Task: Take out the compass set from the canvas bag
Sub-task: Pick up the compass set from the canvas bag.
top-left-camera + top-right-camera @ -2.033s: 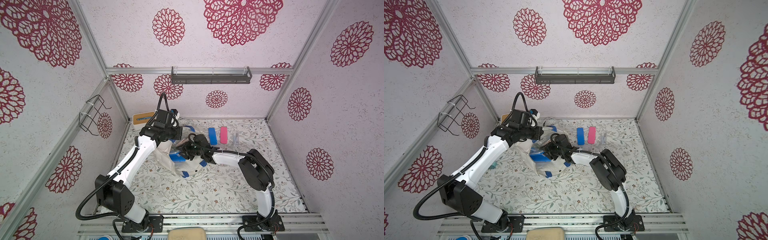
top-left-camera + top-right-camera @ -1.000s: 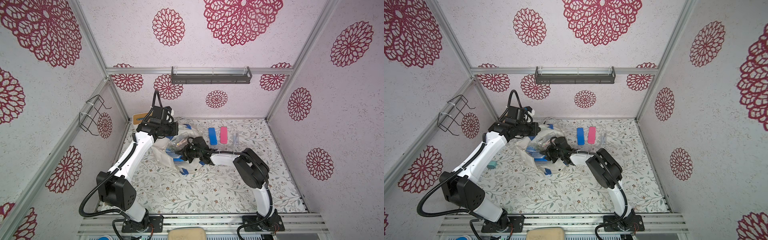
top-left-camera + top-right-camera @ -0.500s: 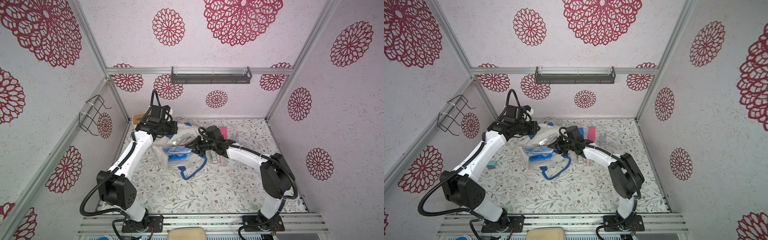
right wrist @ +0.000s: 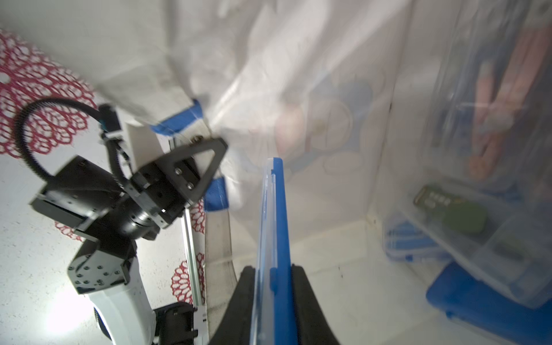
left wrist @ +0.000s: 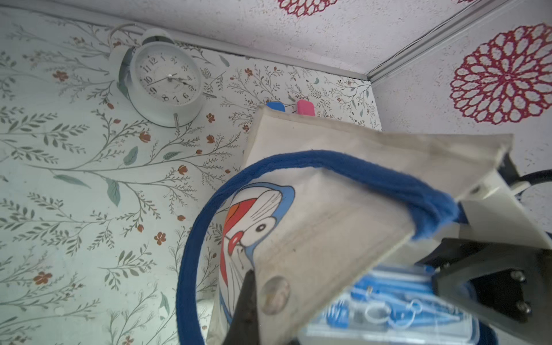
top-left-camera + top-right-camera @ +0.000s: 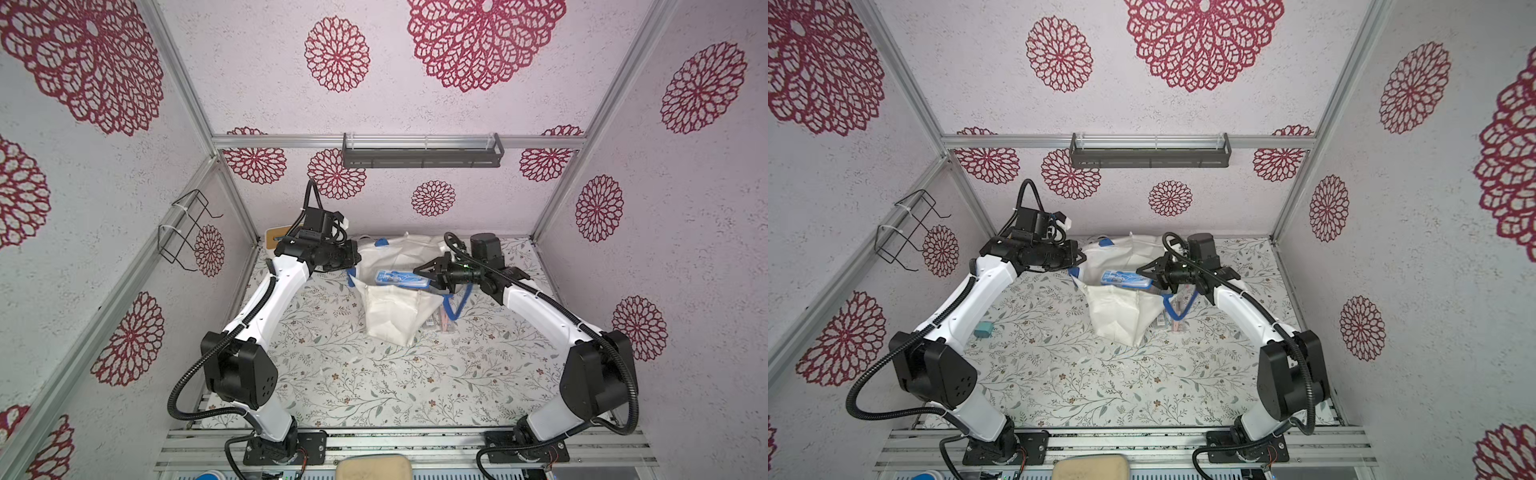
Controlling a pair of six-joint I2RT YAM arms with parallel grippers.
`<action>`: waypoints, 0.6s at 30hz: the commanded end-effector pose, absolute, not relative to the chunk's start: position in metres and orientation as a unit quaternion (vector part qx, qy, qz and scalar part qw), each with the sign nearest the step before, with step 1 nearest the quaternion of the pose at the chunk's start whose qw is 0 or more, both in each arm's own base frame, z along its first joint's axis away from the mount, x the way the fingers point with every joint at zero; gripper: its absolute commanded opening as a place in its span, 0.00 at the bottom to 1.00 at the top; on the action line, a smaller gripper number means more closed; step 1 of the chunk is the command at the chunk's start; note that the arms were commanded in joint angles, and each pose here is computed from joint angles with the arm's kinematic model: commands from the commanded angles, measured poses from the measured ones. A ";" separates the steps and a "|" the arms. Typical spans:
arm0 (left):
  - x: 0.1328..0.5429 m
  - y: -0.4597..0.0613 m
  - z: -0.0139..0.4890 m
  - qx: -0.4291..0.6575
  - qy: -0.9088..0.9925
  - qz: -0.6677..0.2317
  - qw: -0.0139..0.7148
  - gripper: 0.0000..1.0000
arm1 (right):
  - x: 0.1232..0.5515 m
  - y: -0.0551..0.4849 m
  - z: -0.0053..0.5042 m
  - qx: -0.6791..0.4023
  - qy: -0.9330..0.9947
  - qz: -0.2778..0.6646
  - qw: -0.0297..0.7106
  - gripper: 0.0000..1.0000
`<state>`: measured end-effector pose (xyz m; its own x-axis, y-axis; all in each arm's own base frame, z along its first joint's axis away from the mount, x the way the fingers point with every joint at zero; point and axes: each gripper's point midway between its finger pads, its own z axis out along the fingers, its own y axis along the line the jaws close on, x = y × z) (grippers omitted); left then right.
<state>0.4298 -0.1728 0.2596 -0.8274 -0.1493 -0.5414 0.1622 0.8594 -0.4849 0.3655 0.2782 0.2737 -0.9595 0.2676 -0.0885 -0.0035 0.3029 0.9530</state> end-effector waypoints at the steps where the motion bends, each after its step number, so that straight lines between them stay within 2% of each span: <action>1: 0.447 -0.162 0.304 -0.017 0.891 -0.285 0.353 0.00 | 0.378 0.293 0.294 0.074 0.766 0.621 0.148 0.14; 5: 0.447 -0.166 0.312 -0.013 0.886 -0.292 0.359 0.00 | 0.383 0.322 0.297 0.051 0.765 0.625 0.144 0.13; 9: 0.445 -0.157 0.310 -0.020 0.892 -0.276 0.358 0.00 | 0.394 0.327 0.307 0.048 0.761 0.627 0.158 0.13; 13: 0.444 -0.140 0.290 -0.051 0.907 -0.260 0.327 0.00 | 0.411 0.298 0.314 0.072 0.757 0.623 0.184 0.12; 18: 0.445 -0.117 0.276 -0.095 0.914 -0.256 0.299 0.00 | 0.429 0.224 0.314 0.126 0.750 0.610 0.224 0.12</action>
